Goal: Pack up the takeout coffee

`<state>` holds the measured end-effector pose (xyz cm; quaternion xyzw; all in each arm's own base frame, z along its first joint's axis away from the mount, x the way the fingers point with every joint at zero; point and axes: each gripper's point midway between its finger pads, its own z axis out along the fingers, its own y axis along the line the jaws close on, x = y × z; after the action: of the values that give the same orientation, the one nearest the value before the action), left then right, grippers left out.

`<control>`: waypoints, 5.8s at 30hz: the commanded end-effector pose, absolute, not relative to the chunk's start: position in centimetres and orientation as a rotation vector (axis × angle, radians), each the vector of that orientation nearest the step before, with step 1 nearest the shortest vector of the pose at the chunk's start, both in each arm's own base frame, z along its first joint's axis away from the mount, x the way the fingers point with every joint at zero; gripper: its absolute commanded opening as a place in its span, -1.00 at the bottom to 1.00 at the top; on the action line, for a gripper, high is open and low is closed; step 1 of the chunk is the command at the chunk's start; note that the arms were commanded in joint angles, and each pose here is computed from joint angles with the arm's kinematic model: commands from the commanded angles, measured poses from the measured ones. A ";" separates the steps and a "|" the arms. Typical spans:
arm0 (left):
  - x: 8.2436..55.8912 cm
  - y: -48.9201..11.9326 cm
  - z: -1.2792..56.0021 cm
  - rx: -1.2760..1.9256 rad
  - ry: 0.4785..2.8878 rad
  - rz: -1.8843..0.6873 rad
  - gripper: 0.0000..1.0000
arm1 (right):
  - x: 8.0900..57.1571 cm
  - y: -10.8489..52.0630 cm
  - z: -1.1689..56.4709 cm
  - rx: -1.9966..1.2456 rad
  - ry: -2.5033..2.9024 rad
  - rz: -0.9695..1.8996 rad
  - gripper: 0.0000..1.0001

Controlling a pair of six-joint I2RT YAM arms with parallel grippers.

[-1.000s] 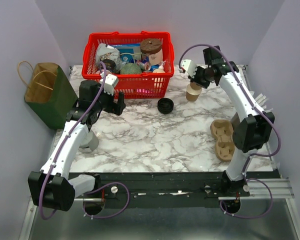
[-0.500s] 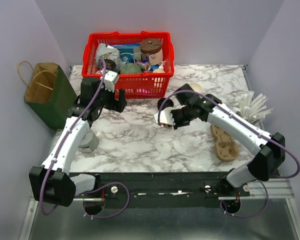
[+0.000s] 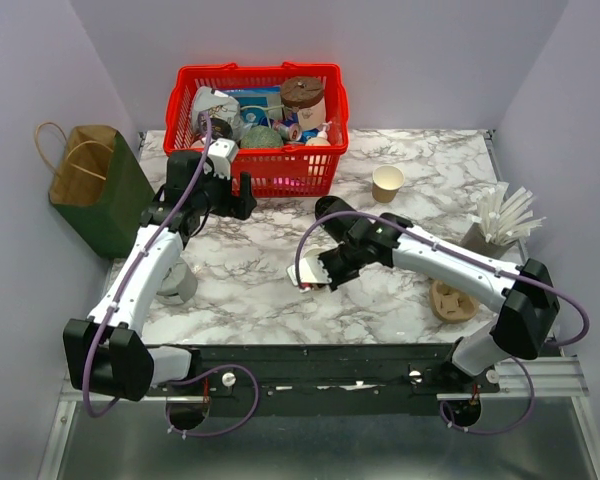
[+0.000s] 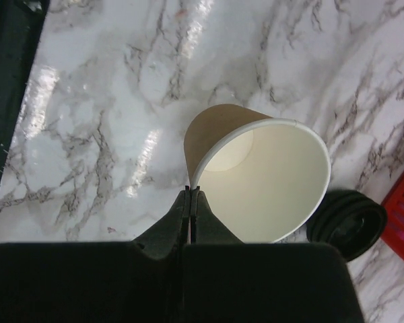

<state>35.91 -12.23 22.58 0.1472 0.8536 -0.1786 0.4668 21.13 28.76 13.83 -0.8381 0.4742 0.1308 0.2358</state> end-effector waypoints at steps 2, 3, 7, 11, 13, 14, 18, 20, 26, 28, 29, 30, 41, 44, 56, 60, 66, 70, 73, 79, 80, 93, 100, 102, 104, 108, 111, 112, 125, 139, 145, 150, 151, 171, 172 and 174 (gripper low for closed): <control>36.3 -12.0 24.0 0.326 2.046 -0.417 0.89 | 19.0 30.7 12.6 -2.309 1.285 0.428 -0.91; 36.2 -11.9 23.9 0.327 2.047 -0.412 0.89 | 18.9 30.8 12.4 -2.316 1.284 0.427 -0.91; 35.7 -11.7 23.5 0.328 2.055 -0.403 0.89 | 19.3 31.0 12.2 -2.317 1.276 0.382 -0.91; 35.1 -11.7 23.0 0.314 2.067 -0.423 0.89 | 19.9 31.1 11.8 -2.300 1.290 0.347 -0.91; 35.0 -11.9 22.9 0.308 2.072 -0.435 0.89 | 20.3 31.2 11.4 -2.290 1.295 0.324 -0.90; 35.0 -11.9 22.8 0.306 2.075 -0.436 0.89 | 20.6 31.2 11.1 -2.286 1.304 0.309 -0.89; 35.1 -11.8 23.1 0.308 2.072 -0.428 0.89 | 21.4 31.3 10.5 -2.291 1.313 0.261 -0.88; 35.2 -11.7 23.1 0.310 2.074 -0.423 0.89 | 21.6 31.4 10.5 -2.289 1.317 0.255 -0.87; 35.3 -11.9 23.0 0.310 2.076 -0.432 0.89 | 21.2 31.2 9.9 -2.313 1.346 0.277 -0.65; 35.4 -11.9 23.0 0.308 2.076 -0.435 0.89 | 21.1 31.1 10.0 -2.310 1.355 0.283 -0.42; 35.4 -12.0 23.0 0.312 2.076 -0.435 0.89 | 21.1 31.1 10.2 -2.306 1.352 0.282 -0.36; 35.4 -12.0 23.2 0.314 2.069 -0.435 0.89 | 21.1 31.1 10.3 -2.306 1.352 0.282 -0.25; 34.2 -13.4 24.6 0.474 2.052 -0.510 0.91 | 25.2 30.8 22.4 -1.930 1.447 0.543 0.02; 32.8 -13.7 25.7 0.568 1.999 -0.519 0.97 | 29.1 29.1 23.6 -1.790 1.547 0.640 0.08; 29.3 -13.2 24.1 0.737 1.976 -0.476 0.97 | 35.8 25.8 16.7 -1.974 1.503 0.558 0.18; 30.0 -13.6 23.7 0.716 1.988 -0.501 0.97 | 37.1 25.6 14.5 -2.036 1.485 0.506 0.16; 30.7 -14.1 24.2 0.730 1.973 -0.501 0.97 | 39.0 25.3 12.7 -2.106 1.454 0.420 0.07; 30.8 -14.0 24.1 0.745 1.972 -0.468 0.97 | 39.8 25.2 11.2 -2.145 1.457 0.400 0.03; 30.6 -14.2 23.9 0.758 1.976 -0.471 0.97 | 40.6 25.2 10.8 -2.152 1.454 0.369 0.02; 30.4 -14.4 23.6 0.758 1.979 -0.487 0.97 | 41.6 25.4 9.6 -2.167 1.460 0.351 0.02; 30.5 -14.4 23.5 0.759 1.980 -0.484 0.97 | 41.7 25.4 9.5 -2.169 1.460 0.347 0.02; 31.1 -14.0 23.4 0.742 1.985 -0.456 0.97 | 41.9 25.7 7.3 -2.228 1.466 0.361 0.01; 31.1 -13.9 23.6 0.744 1.986 -0.448 0.97 | 42.0 26.1 6.7 -2.242 1.457 0.369 -0.03; 31.1 -13.9 23.6 0.745 1.986 -0.443 0.97 | 41.8 26.3 6.7 -2.248 1.452 0.374 -0.04; 31.2 -13.9 23.6 0.746 1.987 -0.444 0.97 | 41.5 26.4 6.4 -2.262 1.449 0.383 -0.06; 31.3 -13.9 23.7 0.745 1.986 -0.442 0.97 | 40.8 26.7 6.0 -2.284 1.446 0.396 -0.08; 31.2 -13.9 23.6 0.744 1.987 -0.440 0.97 | 40.5 26.7 5.5 -2.310 1.445 0.395 -0.10; 31.3 -13.9 23.6 0.744 1.988 -0.440 0.97 | 40.3 26.6 5.3 -2.321 1.443 0.394 -0.11; 31.4 -13.8 23.5 0.748 1.996 -0.434 0.97 | 39.9 26.8 6.0 -2.313 1.437 0.386 -0.14; 31.4 -14.0 23.3 0.742 1.990 -0.455 0.97 | 38.6 28.2 11.1 -2.069 1.225 0.273 -0.02; 31.2 -14.0 23.4 0.743 1.990 -0.452 0.97 | 39.7 28.5 9.8 -2.110 1.298 0.306 -0.04; 31.0 -13.8 23.2 0.746 1.986 -0.438 0.97 | 39.8 28.1 8.3 -2.164 1.334 0.312 -0.04; 31.0 -13.8 23.2 0.745 1.985 -0.432 0.97 | 39.8 27.9 8.0 -2.177 1.338 0.303 -0.04; 31.4 -14.0 23.2 0.739 1.986 -0.447 0.97 | 40.7 27.0 5.9 -2.182 1.461 0.260 -0.25; 31.4 -14.0 23.2 0.737 1.987 -0.447 0.97 | 40.8 27.1 6.2 -2.172 1.465 0.268 -0.29; 31.4 -14.1 23.1 0.740 1.987 -0.453 0.97 | 40.8 27.2 6.4 -2.166 1.466 0.271 -0.33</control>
<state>31.07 -13.85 22.66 0.2987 0.8168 -0.1848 0.4577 40.62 26.77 5.87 -0.8020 0.5324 0.0950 0.2537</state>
